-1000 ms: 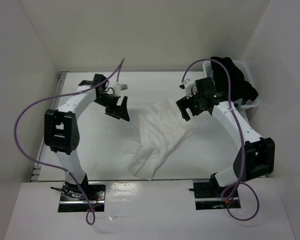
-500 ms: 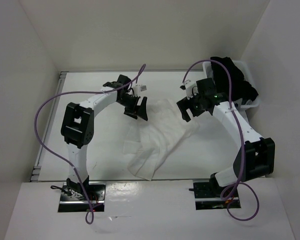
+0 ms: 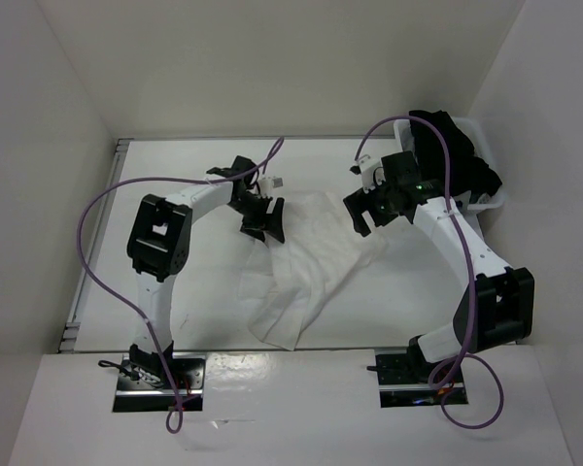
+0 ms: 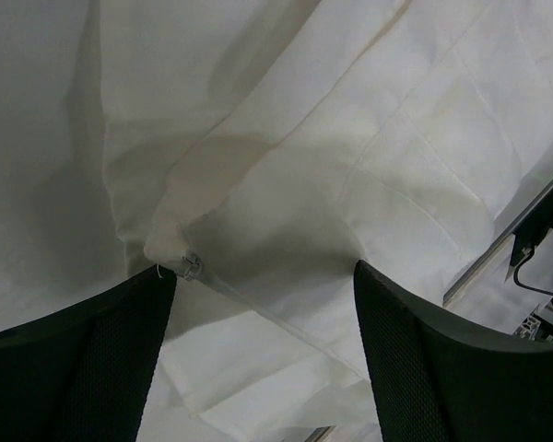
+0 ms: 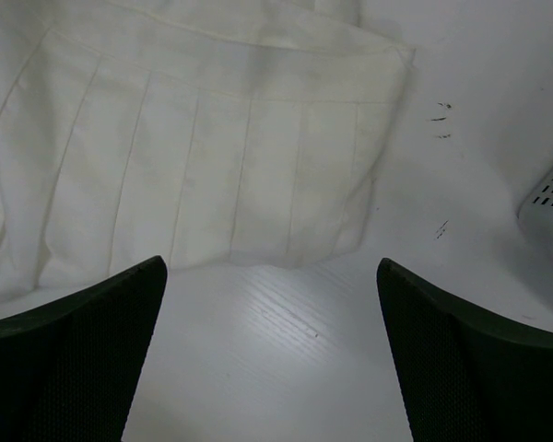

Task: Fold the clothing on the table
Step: Flatten the skirt out

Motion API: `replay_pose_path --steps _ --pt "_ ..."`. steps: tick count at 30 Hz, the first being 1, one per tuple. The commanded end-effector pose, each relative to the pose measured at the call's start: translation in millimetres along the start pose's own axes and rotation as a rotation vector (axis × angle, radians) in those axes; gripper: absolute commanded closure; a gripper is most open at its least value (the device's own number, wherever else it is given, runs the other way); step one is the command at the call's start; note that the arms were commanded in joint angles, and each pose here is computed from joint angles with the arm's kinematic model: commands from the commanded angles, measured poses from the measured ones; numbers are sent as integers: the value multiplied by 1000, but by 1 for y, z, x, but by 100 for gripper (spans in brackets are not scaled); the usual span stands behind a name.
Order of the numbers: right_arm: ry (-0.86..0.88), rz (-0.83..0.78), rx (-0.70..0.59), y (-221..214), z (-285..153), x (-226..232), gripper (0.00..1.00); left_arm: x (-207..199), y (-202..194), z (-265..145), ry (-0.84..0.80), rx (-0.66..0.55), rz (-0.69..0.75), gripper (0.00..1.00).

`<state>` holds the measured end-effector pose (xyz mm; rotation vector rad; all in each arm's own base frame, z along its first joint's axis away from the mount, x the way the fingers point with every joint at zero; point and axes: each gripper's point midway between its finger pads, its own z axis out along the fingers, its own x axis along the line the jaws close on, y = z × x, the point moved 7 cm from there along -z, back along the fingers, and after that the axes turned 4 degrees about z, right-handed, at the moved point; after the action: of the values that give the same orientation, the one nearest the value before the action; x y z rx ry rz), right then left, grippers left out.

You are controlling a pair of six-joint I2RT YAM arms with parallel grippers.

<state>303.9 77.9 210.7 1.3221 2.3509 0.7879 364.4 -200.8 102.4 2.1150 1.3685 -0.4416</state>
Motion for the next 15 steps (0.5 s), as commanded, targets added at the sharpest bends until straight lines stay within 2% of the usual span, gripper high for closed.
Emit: replay_pose_path --steps 1,15 --pt "-13 0 -43 7 -4 -3 1 3 7 5 -23 -9 -19 17" --pt "-48 7 -42 -1 -2 -7 1 -14 32 -10 -75 -73 22 23"
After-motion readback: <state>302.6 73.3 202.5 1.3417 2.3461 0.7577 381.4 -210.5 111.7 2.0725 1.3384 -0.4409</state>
